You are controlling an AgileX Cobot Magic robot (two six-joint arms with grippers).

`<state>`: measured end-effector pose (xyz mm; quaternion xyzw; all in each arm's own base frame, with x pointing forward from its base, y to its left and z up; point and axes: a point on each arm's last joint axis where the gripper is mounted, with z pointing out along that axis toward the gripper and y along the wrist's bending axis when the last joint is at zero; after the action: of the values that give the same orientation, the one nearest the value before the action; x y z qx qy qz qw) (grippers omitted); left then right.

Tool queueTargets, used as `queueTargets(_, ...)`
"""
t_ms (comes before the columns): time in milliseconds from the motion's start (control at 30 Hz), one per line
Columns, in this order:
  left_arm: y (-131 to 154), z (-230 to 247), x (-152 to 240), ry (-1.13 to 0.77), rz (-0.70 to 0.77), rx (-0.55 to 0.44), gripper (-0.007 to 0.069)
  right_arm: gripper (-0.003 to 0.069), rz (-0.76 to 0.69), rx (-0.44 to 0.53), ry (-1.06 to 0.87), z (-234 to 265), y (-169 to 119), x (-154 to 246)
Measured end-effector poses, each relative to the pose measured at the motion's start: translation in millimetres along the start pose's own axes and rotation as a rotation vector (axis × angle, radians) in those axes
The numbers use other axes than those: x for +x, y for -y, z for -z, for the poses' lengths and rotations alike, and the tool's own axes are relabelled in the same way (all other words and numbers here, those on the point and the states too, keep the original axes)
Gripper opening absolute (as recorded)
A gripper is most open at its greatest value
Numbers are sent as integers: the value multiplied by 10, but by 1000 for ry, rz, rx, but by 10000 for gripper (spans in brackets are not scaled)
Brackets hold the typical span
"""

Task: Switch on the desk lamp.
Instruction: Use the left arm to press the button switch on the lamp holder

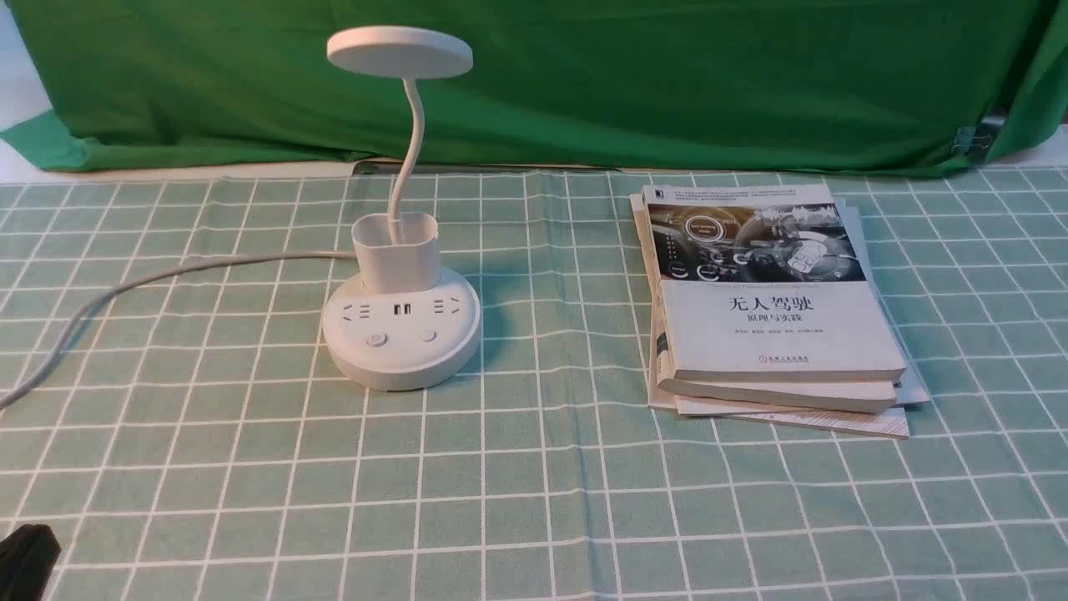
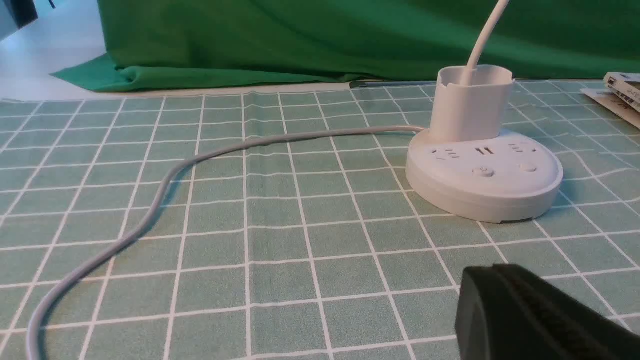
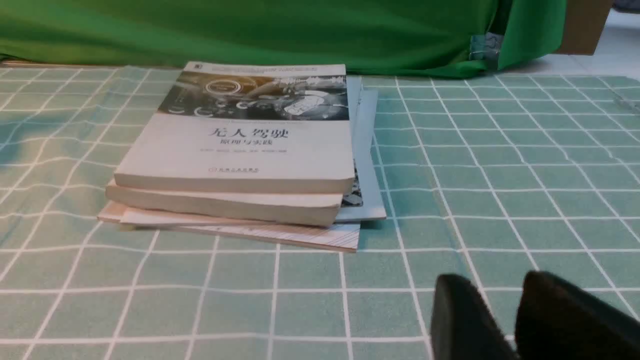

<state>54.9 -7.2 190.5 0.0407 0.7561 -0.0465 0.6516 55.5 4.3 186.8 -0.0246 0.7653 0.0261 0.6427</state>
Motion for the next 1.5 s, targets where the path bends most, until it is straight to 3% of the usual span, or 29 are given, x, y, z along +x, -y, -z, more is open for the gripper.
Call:
queueTargets(1200,-2,0,-15,17,-33,-3,2,241,0,0,1,0,0,-1)
queueTargets(1333,-4,10,-133,147,-39,-7,2,241,0,0,0,0,0,0)
queueTargets(1500,-7,130,-468,540,-51,-22,2,241,0,0,0,0,0,0)
